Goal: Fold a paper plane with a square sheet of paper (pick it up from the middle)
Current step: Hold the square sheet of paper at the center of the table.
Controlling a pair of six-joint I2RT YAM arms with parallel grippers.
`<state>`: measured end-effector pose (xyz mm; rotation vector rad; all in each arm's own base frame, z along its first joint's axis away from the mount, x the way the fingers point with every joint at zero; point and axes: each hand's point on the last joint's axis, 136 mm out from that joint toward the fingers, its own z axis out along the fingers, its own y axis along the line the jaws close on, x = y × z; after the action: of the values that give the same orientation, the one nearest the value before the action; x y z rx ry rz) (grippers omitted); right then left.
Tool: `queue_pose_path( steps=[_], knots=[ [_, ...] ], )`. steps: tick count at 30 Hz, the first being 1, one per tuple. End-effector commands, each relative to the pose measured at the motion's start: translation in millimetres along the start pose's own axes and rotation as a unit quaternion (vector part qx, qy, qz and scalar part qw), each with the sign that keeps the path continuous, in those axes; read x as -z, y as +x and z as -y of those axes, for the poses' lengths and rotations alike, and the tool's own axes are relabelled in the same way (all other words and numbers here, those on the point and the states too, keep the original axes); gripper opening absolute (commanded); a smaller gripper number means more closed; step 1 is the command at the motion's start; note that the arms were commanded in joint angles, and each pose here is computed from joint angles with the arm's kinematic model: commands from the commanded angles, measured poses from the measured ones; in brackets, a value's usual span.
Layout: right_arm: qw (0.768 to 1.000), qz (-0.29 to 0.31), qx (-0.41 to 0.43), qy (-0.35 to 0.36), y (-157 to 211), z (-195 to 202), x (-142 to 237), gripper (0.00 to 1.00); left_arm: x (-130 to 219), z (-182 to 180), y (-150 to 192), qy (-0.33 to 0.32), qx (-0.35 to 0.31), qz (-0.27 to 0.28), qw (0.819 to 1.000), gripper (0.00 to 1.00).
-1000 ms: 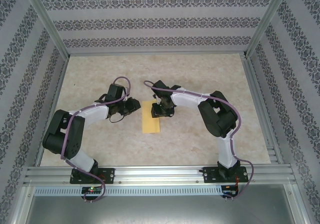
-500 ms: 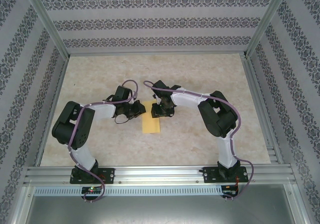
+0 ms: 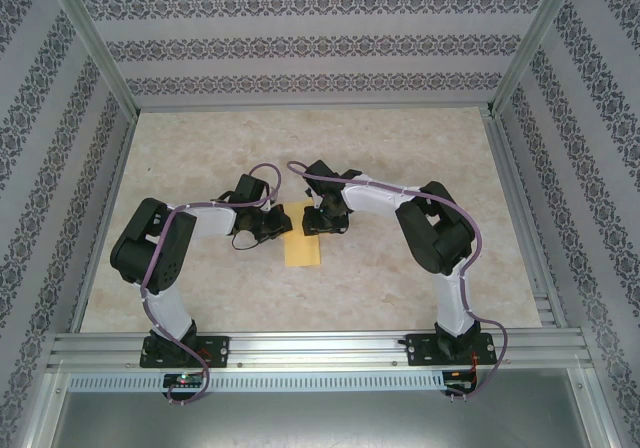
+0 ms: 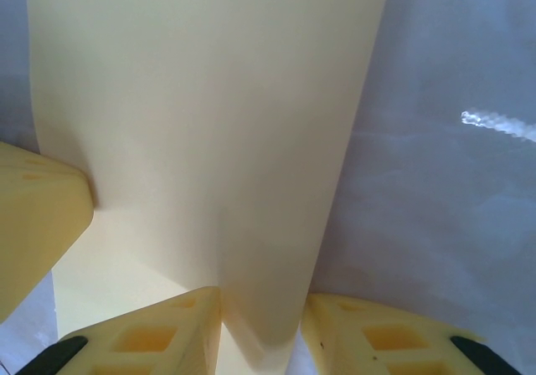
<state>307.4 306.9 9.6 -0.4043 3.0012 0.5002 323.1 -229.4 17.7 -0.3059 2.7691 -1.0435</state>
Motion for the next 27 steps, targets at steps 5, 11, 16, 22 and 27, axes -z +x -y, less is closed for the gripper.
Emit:
queue_pose_path(
  steps=[5, 11, 16, 22, 27],
  knots=[
    [0.999, -0.006, -0.040, 0.029, 8, 26, -6, 0.41, -6, -39, 19, -0.080, -0.001, -0.029, 0.996, 0.04],
    [0.994, 0.080, -0.073, -0.004, -17, 22, 54, 0.44, -8, -49, 22, -0.099, 0.003, -0.037, 0.994, 0.04],
    [0.991, 0.103, -0.067, -0.052, -27, 3, 68, 0.25, -8, -58, 24, -0.119, 0.013, -0.039, 0.992, 0.03],
    [0.990, 0.085, -0.059, -0.097, -32, -28, 49, 0.00, -8, -62, 26, -0.131, 0.024, -0.043, 0.990, 0.02],
    [0.990, 0.071, -0.060, -0.110, -37, -41, 32, 0.00, -9, -66, 27, -0.139, 0.033, -0.047, 0.989, 0.01]
  ],
)
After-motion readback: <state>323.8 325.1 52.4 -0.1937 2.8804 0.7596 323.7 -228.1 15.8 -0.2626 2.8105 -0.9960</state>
